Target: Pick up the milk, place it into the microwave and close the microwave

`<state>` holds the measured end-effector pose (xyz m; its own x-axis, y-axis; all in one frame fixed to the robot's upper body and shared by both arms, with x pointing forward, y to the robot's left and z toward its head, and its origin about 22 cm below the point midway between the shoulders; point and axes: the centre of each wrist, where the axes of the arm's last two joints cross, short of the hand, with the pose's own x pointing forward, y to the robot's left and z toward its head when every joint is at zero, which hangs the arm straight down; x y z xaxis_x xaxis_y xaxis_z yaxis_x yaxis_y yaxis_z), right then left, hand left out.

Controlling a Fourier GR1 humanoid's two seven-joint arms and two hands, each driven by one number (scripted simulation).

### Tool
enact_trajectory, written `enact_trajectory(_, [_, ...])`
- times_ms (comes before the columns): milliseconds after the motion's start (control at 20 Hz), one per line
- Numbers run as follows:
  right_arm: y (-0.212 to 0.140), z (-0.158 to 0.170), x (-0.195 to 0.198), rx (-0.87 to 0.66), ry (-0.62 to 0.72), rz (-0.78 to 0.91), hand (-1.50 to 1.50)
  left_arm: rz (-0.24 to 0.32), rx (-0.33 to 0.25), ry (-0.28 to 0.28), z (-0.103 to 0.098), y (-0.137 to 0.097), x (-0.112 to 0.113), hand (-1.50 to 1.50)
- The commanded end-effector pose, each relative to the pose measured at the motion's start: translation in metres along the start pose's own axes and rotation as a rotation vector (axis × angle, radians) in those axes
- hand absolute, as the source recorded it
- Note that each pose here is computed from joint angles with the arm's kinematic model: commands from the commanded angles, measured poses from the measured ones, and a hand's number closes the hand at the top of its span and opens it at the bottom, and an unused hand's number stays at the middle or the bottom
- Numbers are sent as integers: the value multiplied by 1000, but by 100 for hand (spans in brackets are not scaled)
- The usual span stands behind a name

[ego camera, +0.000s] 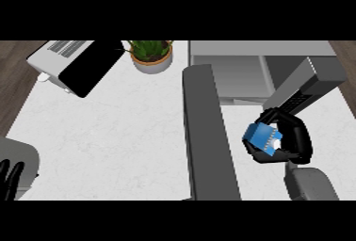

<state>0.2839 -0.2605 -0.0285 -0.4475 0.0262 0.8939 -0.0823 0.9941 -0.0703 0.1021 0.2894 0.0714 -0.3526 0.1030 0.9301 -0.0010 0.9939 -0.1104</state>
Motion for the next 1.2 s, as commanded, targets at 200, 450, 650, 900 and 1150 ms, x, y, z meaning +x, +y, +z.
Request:
enact_trajectory(200, [8, -61, -12, -2, 69, 93, 150, -2, -4, 20, -4, 3, 6, -150])
enact_trajectory(450, [29, -100, -17, 15, 101, 85, 150, 4, -1, -10, 2, 11, 1, -150])
enact_trajectory(650, [37, -144, -6, 26, 90, 108, 150, -7, -21, 21, -1, 3, -20, -150])
enact_trajectory(900, [26, -161, -10, -4, 81, 139, 150, 3, -54, 4, -8, 19, -7, -150])
enact_trajectory(1150, [28, -172, -8, -16, 75, 201, 150, 17, -66, -28, -14, 26, -1, -150])
